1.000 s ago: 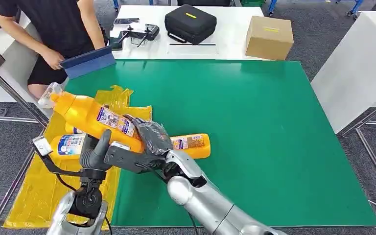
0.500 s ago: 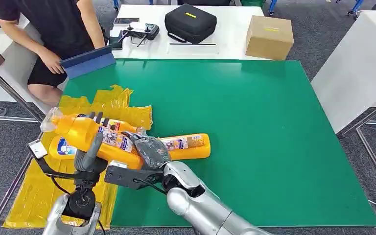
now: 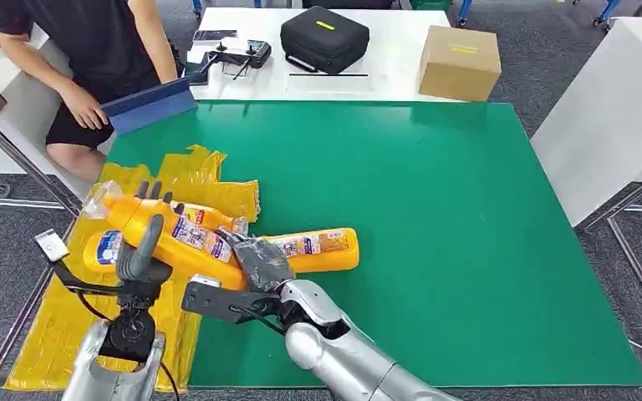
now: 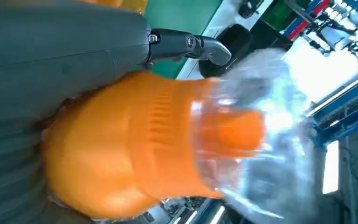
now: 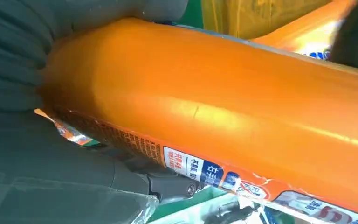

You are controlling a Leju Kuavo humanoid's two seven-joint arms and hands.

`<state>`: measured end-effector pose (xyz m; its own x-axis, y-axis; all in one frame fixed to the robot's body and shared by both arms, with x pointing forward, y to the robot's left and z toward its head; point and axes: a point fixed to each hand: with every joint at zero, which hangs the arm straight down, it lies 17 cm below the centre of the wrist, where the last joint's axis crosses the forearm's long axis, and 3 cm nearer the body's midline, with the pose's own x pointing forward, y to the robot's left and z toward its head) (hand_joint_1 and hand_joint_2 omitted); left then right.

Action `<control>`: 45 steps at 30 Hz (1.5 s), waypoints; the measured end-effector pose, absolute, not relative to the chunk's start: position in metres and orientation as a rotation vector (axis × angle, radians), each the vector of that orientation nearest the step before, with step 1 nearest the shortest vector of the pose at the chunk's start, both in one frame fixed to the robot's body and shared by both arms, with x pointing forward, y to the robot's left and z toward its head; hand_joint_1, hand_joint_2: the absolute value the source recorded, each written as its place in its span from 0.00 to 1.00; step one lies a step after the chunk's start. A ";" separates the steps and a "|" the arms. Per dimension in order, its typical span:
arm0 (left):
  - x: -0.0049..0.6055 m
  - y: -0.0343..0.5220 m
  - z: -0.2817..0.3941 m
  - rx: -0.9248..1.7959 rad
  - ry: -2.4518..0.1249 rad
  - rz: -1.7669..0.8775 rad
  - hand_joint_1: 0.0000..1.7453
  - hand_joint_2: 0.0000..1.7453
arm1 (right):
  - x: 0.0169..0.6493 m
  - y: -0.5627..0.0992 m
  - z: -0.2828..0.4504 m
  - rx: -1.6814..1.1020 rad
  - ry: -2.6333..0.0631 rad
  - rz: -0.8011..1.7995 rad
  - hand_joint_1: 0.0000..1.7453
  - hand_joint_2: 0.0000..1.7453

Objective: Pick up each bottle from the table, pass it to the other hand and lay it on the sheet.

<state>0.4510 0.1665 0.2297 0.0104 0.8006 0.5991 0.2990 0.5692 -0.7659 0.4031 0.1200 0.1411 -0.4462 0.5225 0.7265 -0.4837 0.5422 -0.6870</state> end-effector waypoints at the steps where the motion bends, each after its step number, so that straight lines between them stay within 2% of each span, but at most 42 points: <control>1: 0.452 0.169 0.231 -0.956 -1.571 0.506 1.00 1.00 | 0.403 0.119 0.139 -0.032 -1.676 1.142 1.00 1.00; 22: 0.455 0.183 0.240 -0.955 -1.636 0.503 1.00 1.00 | 0.397 0.116 0.118 0.005 -1.663 1.171 1.00 1.00; 23: 0.456 0.184 0.240 -0.955 -1.635 0.503 0.27 1.00 | 0.397 0.116 0.118 0.004 -1.663 1.172 1.00 1.00; 24: 0.456 0.183 0.240 -0.955 -1.635 0.503 0.03 1.00 | 0.398 0.116 0.118 0.004 -1.663 1.172 1.00 1.00; 27: 0.457 0.182 0.242 -0.965 -1.640 0.489 0.03 1.00 | 0.400 0.116 0.119 0.007 -1.662 1.170 1.00 1.00; 28: 0.458 0.181 0.243 -0.967 -1.641 0.485 0.00 1.00 | 0.401 0.116 0.120 0.006 -1.663 1.171 1.00 1.00; 29: 0.459 0.181 0.244 -0.967 -1.641 0.479 0.00 0.00 | 0.402 0.116 0.120 0.005 -1.663 1.171 1.00 1.00; 45: 0.468 0.165 0.247 -0.977 -1.633 0.400 0.00 0.00 | 0.414 0.109 0.124 -0.010 -1.661 1.141 1.00 1.00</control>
